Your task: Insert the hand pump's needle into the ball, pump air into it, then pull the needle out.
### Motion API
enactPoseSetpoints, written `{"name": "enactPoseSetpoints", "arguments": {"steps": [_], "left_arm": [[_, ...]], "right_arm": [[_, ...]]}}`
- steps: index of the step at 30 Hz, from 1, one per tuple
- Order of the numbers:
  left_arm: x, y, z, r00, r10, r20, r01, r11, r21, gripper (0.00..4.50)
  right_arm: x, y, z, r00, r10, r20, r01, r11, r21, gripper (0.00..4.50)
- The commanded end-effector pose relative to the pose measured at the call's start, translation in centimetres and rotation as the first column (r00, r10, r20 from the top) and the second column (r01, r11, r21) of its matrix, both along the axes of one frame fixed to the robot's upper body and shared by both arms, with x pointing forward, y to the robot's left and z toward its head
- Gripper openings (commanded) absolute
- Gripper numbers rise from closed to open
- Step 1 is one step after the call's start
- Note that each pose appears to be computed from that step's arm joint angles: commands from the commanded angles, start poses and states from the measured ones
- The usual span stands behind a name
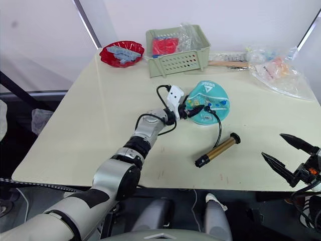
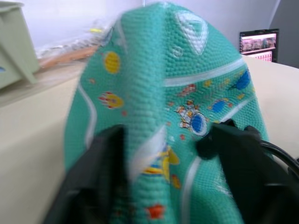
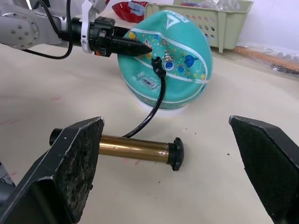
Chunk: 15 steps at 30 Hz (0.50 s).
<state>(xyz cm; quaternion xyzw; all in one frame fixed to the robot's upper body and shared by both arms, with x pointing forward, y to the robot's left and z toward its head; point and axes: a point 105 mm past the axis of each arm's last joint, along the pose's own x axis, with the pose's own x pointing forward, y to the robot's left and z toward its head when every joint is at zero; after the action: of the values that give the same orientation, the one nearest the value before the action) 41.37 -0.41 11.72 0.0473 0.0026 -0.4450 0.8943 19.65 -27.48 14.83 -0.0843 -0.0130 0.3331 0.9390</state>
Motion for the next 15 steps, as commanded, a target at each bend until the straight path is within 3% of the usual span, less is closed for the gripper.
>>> {"name": "enactPoseSetpoints", "arguments": {"steps": [1, 8, 15], "left_arm": [[-0.4, -0.2, 0.7, 0.999, -0.027, 0.028, 0.028, 0.999, -0.035, 4.45], [-1.3, 1.2, 5.1, 0.984, -0.020, 0.176, 0.050, 0.985, -0.166, 4.45], [-3.0, 3.4, 7.9, 0.967, -0.002, 0.255, 0.065, 0.968, -0.241, 4.45]], "right_arm": [[-0.6, -0.5, 1.0, 0.998, -0.002, 0.067, 0.002, 1.000, 0.006, 4.50], [-1.3, -0.3, 0.3, 0.996, 0.009, 0.083, -0.012, 0.999, 0.036, 4.50], [-1.1, 0.1, -0.3, 0.994, 0.037, 0.100, -0.042, 0.998, 0.048, 4.50]]}}
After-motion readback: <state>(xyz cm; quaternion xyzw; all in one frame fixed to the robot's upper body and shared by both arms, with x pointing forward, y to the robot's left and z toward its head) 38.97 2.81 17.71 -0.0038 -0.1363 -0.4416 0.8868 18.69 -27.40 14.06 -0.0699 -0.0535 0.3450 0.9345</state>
